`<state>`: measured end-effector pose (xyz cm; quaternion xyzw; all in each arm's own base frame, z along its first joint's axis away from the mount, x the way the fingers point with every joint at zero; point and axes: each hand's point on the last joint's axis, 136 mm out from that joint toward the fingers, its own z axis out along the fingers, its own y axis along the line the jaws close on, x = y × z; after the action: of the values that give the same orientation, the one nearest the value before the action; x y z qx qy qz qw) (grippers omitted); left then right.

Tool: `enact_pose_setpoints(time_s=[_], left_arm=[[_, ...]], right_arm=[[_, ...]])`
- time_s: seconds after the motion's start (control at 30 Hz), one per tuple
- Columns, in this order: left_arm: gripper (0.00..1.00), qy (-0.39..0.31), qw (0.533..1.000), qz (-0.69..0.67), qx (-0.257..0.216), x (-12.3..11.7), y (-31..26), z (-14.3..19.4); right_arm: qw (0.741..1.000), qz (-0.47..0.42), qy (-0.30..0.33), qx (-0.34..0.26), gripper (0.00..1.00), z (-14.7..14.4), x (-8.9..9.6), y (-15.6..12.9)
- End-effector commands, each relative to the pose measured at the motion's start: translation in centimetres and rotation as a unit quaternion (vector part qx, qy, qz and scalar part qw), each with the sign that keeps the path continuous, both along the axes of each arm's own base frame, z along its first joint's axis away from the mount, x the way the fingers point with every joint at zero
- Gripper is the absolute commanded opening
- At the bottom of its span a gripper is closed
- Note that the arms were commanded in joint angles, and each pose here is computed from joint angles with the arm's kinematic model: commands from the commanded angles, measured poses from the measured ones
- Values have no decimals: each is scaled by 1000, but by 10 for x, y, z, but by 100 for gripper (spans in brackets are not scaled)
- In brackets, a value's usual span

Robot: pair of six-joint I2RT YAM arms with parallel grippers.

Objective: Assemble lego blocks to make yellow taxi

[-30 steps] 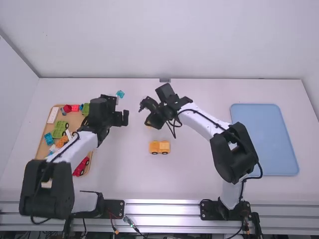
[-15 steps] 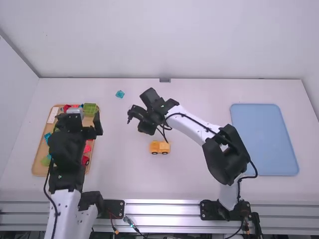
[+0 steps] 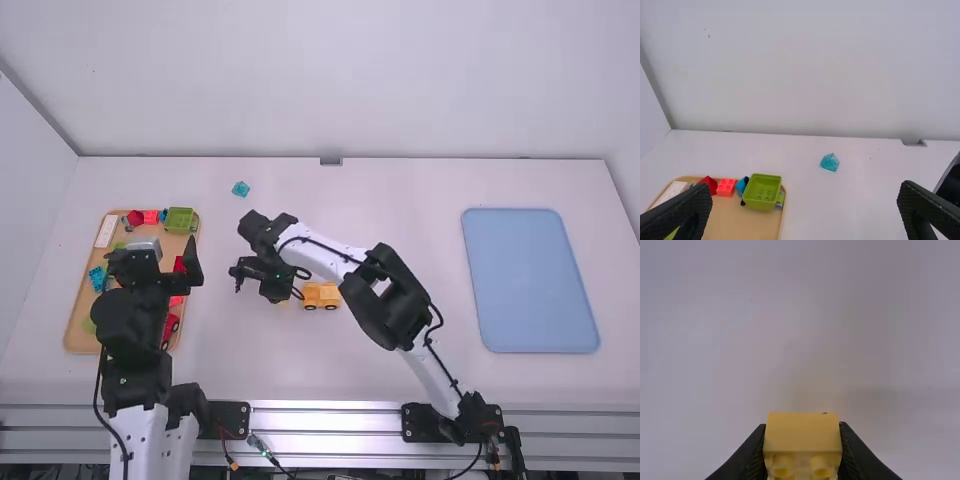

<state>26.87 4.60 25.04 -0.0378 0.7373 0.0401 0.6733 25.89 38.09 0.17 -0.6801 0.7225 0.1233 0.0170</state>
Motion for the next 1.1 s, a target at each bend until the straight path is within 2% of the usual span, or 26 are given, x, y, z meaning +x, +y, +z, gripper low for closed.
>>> enact_pose_setpoints(time_s=[0.0, 0.17, 0.23, 0.43, 0.47, 0.5, 0.53, 0.57, 0.77, 0.87, 0.93, 1.0, 1.07], left_arm=[[99, 4, 1000, -1, -6, 2, 1, -4], [99, 9, 1000, -3, -7, 5, 1, -7], [99, 11, 1000, -5, -8, 7, 0, -8], [99, 13, 1000, -7, -9, 8, -1, -9], [99, 13, 1000, -10, -9, 8, -1, -9], [99, 13, 1000, -14, -9, 8, -3, -9], [99, 12, 1000, -21, -10, 8, -5, -9], [99, 12, 1000, -21, -10, 8, -5, -9], [99, -1, 1000, -17, -10, 9, -4, -3], [99, 10, 998, -13, -54, 8, -4, -10], [99, 10, 998, -12, -65, 8, -4, -12], [99, 11, 997, -11, -81, 8, -4, -13], [99, 14, 997, -10, -80, 8, -4, -15]], right_arm=[[1000, 10, -21, -9, 7, -1, 5, 4], [1000, 11, -25, -5, 10, -2, 6, 7], [1000, 5, -26, -1, 17, -2, 11, 6], [1000, 5, -26, 0, 38, -11, 9, 5], [1000, 5, -27, 1, 44, -12, 9, 5], [1000, 7, -28, 2, 55, -12, 10, 5], [1000, 9, -30, 5, 92, -11, 11, 7], [999, 9, -31, 6, 97, -10, 11, 7], [999, -10, -44, 23, 99, 6, 32, 11], [997, -48, -55, 38, 99, 30, 57, 7], [995, -66, -57, 46, 99, 39, 64, 5], [988, -95, -60, 103, 99, 73, 83, 5], [984, -99, -61, 137, 99, 92, 90, 5]])
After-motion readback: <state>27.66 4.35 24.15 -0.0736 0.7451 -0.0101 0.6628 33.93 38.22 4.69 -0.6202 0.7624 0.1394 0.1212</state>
